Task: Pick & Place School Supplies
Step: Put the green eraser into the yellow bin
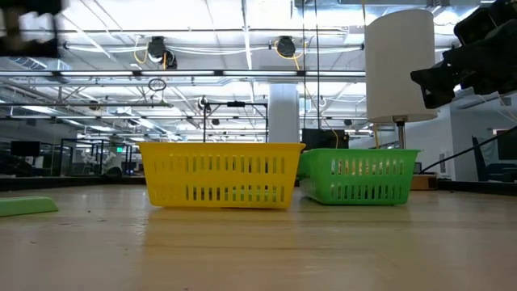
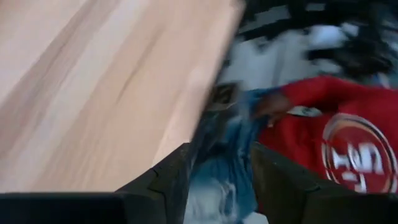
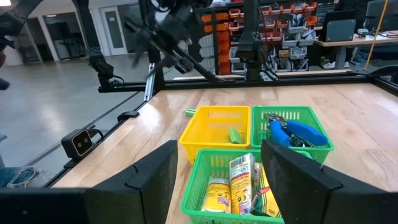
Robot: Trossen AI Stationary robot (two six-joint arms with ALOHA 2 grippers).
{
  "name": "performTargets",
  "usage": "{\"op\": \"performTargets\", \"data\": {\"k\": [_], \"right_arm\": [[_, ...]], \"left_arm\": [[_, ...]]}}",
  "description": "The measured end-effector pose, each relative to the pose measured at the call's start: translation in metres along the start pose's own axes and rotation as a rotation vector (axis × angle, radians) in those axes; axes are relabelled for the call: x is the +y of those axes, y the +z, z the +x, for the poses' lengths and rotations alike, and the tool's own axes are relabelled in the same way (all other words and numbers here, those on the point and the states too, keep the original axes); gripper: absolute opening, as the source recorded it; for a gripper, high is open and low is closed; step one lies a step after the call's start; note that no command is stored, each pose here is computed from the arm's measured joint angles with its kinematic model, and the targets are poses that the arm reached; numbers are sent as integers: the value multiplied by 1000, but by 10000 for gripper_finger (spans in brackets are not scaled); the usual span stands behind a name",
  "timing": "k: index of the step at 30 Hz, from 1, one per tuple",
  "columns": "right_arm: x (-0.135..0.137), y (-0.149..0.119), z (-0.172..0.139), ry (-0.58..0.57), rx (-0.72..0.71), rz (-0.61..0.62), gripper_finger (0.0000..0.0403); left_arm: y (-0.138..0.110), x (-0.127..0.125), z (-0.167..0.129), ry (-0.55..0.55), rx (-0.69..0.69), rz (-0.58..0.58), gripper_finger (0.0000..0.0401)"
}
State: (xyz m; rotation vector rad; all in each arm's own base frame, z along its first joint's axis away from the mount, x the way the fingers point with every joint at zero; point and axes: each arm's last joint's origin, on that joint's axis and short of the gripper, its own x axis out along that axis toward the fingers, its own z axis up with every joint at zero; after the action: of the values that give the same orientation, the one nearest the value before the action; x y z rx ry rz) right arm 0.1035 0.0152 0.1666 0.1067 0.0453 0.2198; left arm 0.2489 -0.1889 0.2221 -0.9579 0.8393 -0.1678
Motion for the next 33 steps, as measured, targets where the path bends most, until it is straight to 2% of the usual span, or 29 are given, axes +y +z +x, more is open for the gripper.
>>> {"op": "performTargets", "data": {"k": [2, 4, 9, 13, 22, 27, 29, 31, 33], "right_arm": [[0, 0, 0, 1, -1, 0, 226], [0, 0, 0, 1, 0, 0, 226], [0, 0, 0, 0, 0, 0, 226], [0, 0, 0, 0, 0, 0, 226], [0, 0, 0, 0, 0, 0, 226], [0, 0, 0, 0, 0, 0, 226], [0, 0, 0, 0, 0, 0, 226], [0, 0, 0, 1, 0, 0, 226], [0, 0, 0, 1, 0, 0, 226]], "left_arm": [[-6, 8, -1, 87, 55, -147, 159], [-9, 16, -2, 179, 75, -219, 151], [-14, 35, -6, 385, 81, -267, 131], [-14, 43, -10, 480, 71, -286, 119], [-6, 54, -14, 587, 4, -268, 117], [0, 49, -11, 532, -110, -217, 118], [2, 47, -10, 512, -149, -164, 118], [4, 47, -9, 514, -135, -81, 118], [5, 49, -10, 520, -77, -61, 118]]}}
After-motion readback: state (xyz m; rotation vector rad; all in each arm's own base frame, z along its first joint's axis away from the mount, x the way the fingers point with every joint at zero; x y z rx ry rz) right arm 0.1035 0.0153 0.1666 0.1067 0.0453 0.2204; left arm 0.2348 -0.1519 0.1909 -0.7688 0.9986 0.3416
